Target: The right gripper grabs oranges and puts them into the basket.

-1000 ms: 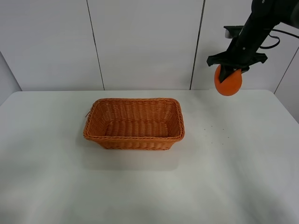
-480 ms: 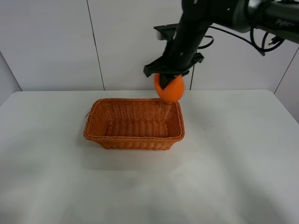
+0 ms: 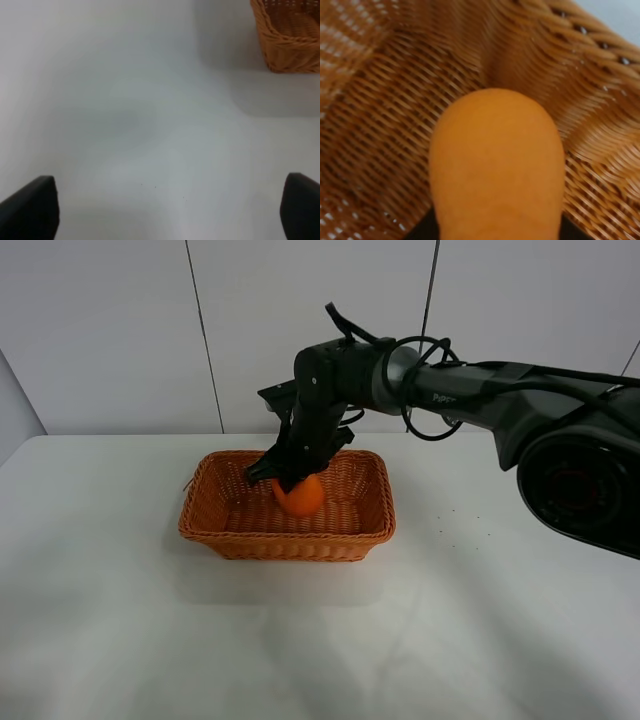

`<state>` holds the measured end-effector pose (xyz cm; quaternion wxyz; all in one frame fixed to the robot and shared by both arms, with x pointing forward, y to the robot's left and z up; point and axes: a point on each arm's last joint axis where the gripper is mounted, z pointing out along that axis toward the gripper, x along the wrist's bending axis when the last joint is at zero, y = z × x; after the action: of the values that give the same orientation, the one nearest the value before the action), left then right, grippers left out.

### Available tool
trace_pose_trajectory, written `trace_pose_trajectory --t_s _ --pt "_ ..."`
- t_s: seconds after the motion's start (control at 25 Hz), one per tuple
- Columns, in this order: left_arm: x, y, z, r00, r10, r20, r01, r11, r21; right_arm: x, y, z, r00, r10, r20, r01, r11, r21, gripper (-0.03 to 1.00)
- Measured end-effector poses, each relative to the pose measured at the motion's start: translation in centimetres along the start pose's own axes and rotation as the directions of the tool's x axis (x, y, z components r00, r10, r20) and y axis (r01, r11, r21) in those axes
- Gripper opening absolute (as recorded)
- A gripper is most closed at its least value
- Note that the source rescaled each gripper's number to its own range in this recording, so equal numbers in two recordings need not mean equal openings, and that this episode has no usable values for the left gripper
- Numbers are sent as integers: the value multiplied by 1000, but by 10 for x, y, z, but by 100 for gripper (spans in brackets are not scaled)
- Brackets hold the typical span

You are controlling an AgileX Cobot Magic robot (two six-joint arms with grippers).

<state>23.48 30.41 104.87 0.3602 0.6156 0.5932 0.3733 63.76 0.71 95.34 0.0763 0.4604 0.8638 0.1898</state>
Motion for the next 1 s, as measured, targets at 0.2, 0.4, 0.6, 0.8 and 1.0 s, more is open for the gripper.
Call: trace_pose_trajectory --t_s 0.2,0.4,0.6,0.8,1.0 --pt "0 0 0 1000 0 0 0 1000 0 -2 -1 6 1000 2 6 -2 1000 8 56" --pt "0 0 0 1000 0 0 0 1000 0 -1 8 -12 1000 -12 5 12 1000 24 97" --pt "0 0 0 1000 0 0 0 1000 0 0 30 -55 1000 -17 10 18 1000 -7 100" --pt "0 0 0 1000 0 0 0 1000 0 -24 41 -81 999 25 27 -24 998 -50 100" --pt "0 0 0 1000 0 0 0 1000 0 -98 33 -81 985 148 86 -146 989 -26 100"
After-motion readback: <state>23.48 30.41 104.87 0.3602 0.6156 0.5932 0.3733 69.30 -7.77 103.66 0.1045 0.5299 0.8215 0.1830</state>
